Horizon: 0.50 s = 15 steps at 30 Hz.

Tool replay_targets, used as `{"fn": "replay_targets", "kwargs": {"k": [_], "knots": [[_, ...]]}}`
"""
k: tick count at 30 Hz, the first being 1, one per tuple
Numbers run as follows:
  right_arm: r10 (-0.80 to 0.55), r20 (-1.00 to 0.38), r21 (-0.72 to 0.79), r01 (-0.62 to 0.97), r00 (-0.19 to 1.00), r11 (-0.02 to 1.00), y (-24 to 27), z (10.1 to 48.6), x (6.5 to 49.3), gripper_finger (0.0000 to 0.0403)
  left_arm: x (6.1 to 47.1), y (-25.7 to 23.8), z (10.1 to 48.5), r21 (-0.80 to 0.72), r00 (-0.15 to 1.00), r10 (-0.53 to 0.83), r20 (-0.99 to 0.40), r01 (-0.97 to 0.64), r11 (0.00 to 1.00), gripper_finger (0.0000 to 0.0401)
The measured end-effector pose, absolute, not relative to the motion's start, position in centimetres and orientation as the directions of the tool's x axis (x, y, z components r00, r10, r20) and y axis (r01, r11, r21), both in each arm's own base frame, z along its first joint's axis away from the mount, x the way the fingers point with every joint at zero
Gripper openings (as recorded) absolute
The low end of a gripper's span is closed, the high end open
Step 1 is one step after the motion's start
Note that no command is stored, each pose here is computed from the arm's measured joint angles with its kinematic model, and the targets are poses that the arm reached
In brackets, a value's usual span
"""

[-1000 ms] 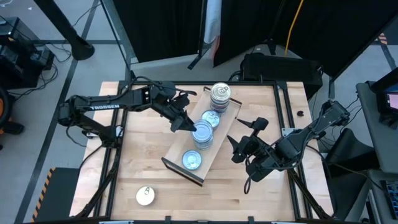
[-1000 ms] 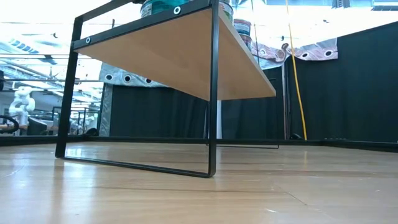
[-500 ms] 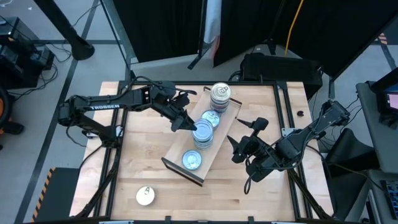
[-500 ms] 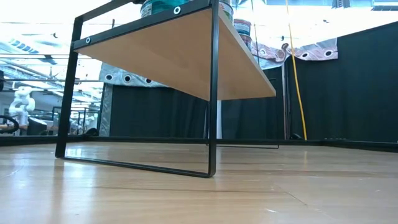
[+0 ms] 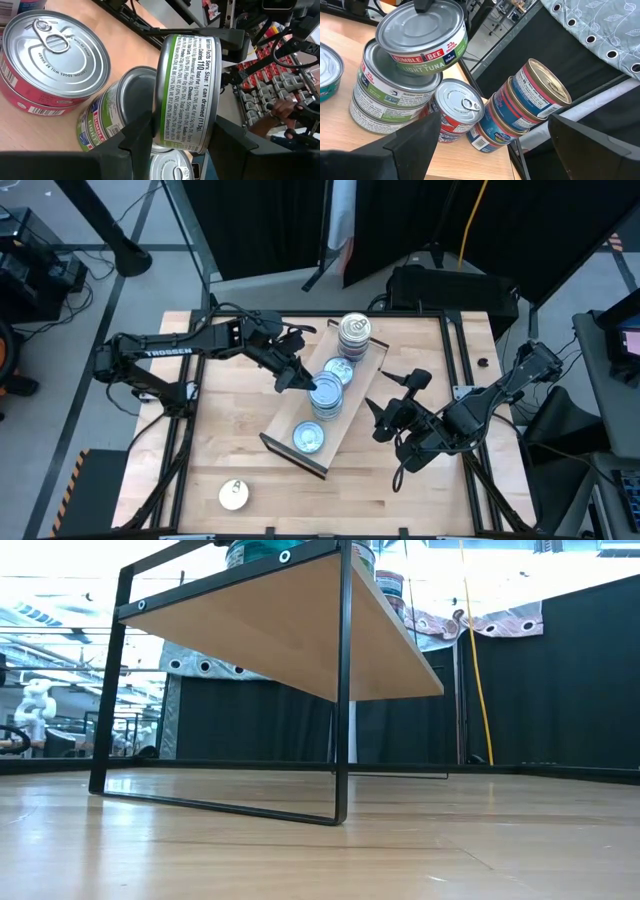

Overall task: Stack canned seafood by type on shelf
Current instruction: Stack the green tuna can on top of the green tuna can on the shelf

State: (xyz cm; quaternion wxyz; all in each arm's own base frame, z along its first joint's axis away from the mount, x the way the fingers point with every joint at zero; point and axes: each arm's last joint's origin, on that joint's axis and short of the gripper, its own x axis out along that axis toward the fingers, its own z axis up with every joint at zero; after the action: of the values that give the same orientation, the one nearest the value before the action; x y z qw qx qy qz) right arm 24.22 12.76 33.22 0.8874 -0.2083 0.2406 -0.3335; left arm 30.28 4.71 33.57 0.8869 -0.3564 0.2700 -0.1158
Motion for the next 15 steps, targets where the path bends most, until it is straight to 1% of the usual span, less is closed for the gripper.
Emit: {"fn": "replay_targets", "kwargs": {"k": [9, 15], "knots": [[-0.692, -0.288, -0.530, 0.492, 0.662, 0.691, 12.76, 33.22, 24.22, 0.0361, 30.26, 4.70, 33.57, -0.697, 0.825, -0.404, -0.396, 0.016, 0.717, 0.0171], [-0.692, -0.288, -0.530, 0.492, 0.662, 0.691, 12.76, 33.22, 24.22, 0.0361, 30.27, 4.72, 33.57, -0.683, 0.827, -0.396, -0.398, 0.022, 0.730, 0.0204]]}}
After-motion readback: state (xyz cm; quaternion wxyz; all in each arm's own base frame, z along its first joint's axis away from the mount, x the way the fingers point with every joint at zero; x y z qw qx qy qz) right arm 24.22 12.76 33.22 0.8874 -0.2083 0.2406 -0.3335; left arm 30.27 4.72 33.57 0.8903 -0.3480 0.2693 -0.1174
